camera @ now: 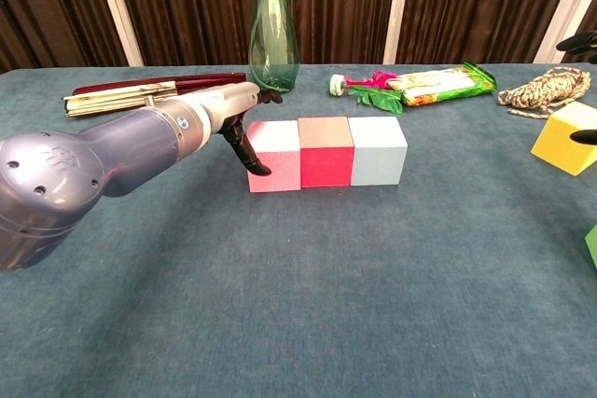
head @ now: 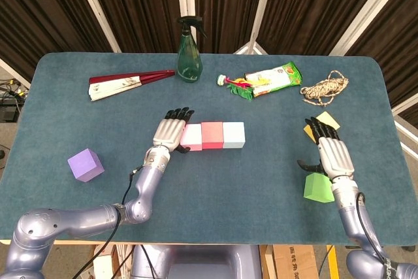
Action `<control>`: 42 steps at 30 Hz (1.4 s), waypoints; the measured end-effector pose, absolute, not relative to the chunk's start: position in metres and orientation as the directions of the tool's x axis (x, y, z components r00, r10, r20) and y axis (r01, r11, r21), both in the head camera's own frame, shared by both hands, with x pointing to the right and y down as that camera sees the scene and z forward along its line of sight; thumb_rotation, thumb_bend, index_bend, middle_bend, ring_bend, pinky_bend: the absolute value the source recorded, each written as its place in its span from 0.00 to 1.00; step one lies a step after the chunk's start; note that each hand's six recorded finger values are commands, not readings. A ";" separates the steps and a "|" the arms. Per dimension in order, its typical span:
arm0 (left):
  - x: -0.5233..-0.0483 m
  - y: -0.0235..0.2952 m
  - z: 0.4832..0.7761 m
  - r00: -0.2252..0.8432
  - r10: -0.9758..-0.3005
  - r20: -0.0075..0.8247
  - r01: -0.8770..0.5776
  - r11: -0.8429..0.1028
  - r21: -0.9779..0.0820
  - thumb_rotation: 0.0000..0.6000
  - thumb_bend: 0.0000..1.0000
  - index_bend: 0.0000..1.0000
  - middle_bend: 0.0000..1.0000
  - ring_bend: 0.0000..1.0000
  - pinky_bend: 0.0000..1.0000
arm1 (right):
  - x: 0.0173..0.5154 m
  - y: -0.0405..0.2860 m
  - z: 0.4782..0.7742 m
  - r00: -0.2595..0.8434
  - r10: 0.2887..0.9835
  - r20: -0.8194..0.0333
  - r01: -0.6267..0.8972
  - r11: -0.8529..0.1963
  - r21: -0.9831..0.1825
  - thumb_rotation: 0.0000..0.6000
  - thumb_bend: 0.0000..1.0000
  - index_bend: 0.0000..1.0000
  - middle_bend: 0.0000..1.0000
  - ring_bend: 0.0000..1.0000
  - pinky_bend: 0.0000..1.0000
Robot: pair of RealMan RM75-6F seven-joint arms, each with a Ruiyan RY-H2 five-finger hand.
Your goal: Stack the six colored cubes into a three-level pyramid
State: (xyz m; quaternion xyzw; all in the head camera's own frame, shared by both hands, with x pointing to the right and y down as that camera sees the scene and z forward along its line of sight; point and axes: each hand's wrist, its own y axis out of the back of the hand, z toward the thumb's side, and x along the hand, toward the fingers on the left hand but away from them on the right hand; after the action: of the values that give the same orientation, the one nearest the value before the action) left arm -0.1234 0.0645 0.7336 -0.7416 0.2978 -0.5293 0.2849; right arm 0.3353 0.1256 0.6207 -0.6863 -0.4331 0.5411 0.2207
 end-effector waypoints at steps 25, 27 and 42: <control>-0.125 0.060 0.735 0.253 -0.750 0.611 -0.139 -0.653 -0.745 1.00 0.25 0.00 0.00 0.00 0.00 | 0.336 0.126 0.624 0.033 0.828 -0.560 0.354 -0.533 -0.768 1.00 0.26 0.00 0.00 0.00 0.00; -0.126 0.061 0.736 0.252 -0.749 0.612 -0.138 -0.654 -0.744 1.00 0.25 0.00 0.00 0.00 0.00 | 0.336 0.126 0.624 0.033 0.829 -0.559 0.353 -0.533 -0.769 1.00 0.26 0.00 0.00 0.00 0.00; -0.126 0.061 0.734 0.254 -0.750 0.611 -0.151 -0.655 -0.740 1.00 0.17 0.00 0.00 0.00 0.00 | 0.336 0.126 0.624 0.033 0.829 -0.558 0.355 -0.532 -0.769 1.00 0.26 0.00 0.00 0.00 0.00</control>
State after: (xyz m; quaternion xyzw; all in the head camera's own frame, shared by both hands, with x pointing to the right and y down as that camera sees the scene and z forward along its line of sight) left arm -0.1256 0.0613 0.7342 -0.7397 0.3045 -0.5293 0.2826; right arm 0.3361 0.1260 0.6236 -0.6849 -0.4322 0.5447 0.2178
